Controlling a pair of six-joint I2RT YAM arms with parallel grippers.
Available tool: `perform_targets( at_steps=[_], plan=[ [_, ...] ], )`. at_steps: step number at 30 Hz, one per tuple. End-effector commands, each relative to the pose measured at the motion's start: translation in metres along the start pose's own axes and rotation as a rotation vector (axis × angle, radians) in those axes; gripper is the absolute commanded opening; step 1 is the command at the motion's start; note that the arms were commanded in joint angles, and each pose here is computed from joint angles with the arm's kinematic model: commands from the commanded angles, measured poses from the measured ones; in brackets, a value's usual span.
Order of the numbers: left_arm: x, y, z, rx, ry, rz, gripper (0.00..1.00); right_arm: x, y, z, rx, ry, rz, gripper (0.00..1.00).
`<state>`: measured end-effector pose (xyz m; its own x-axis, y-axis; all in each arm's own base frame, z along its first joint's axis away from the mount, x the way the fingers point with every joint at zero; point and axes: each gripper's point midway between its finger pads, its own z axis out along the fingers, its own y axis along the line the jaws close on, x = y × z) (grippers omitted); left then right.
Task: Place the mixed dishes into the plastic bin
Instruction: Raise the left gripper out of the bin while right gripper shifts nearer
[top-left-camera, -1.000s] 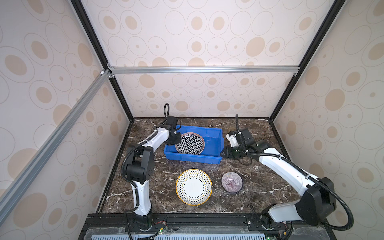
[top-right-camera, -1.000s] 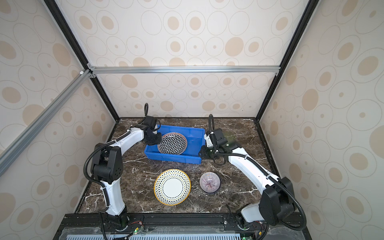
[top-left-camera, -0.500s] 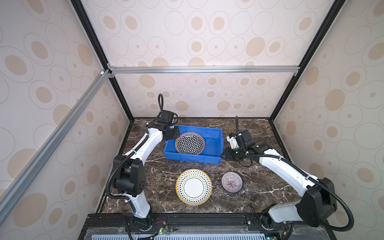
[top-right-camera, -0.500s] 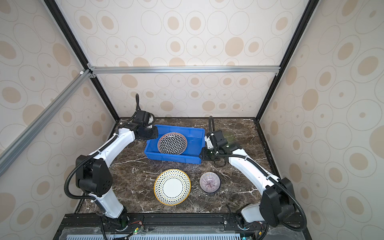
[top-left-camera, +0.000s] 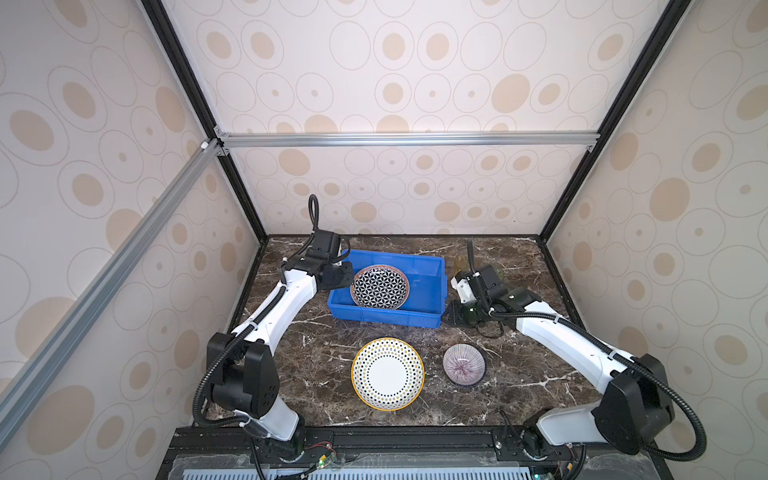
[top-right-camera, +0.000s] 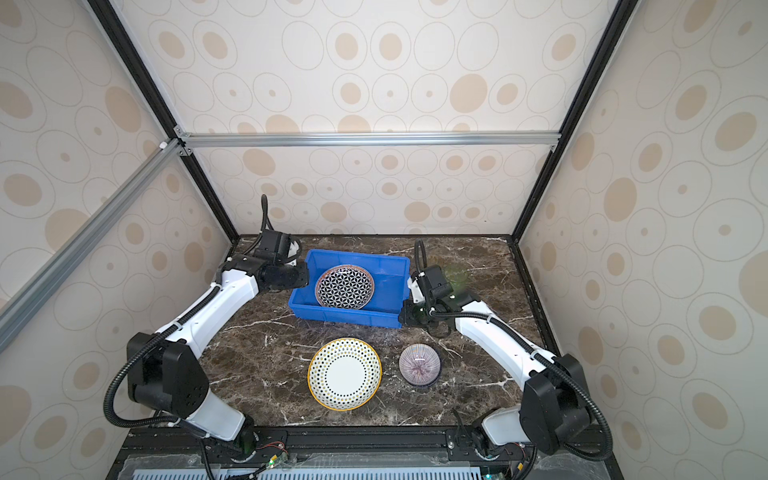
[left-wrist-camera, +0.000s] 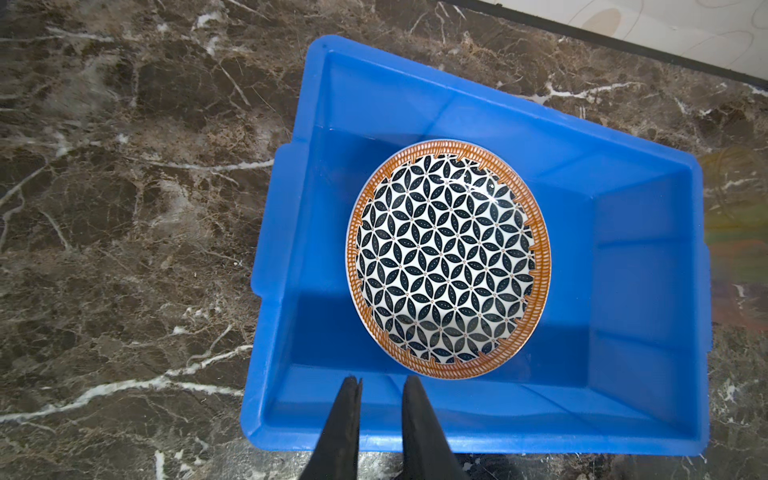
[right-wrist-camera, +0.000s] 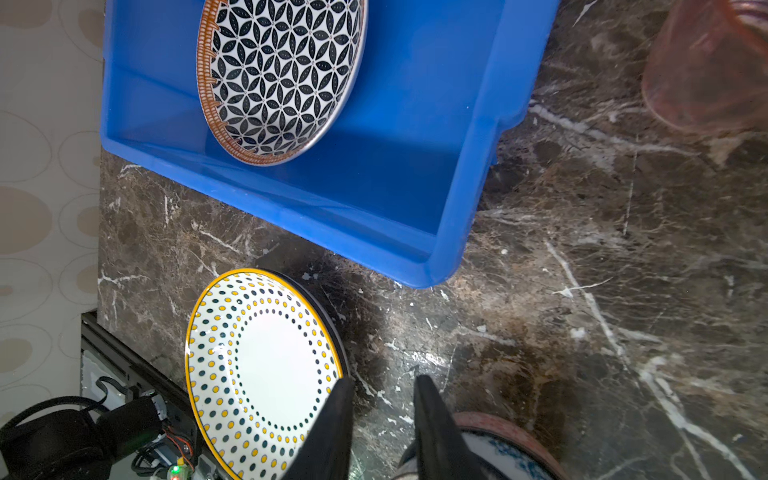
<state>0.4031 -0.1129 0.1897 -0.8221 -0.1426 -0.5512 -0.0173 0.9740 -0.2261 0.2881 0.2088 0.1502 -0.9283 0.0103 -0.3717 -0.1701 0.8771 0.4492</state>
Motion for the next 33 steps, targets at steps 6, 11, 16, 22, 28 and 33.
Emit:
perform_targets(
  at_steps=[6, 11, 16, 22, 28, 33],
  plan=[
    [-0.002, 0.004, -0.023, -0.010, -0.049, -0.005, 0.18, 0.011, 0.000, 0.025, 0.001, 0.044, 0.018, 0.20],
    [0.001, 0.009, -0.030, -0.021, -0.060, -0.006, 0.18, 0.012, -0.003, 0.037, 0.009, 0.057, 0.034, 0.15],
    [0.002, 0.013, -0.035, -0.031, -0.069, -0.008, 0.18, 0.012, -0.010, 0.048, 0.034, 0.060, 0.046, 0.12],
    [0.003, 0.017, -0.037, -0.037, -0.074, -0.012, 0.17, 0.010, -0.022, 0.055, 0.094, 0.055, 0.042, 0.12],
    [0.007, 0.018, -0.036, -0.036, -0.069, -0.017, 0.17, 0.005, -0.024, 0.063, 0.112, 0.063, 0.034, 0.12],
    [0.013, 0.016, -0.036, -0.017, -0.054, -0.022, 0.18, -0.001, -0.029, 0.067, 0.146, 0.057, 0.016, 0.12]
  ],
)
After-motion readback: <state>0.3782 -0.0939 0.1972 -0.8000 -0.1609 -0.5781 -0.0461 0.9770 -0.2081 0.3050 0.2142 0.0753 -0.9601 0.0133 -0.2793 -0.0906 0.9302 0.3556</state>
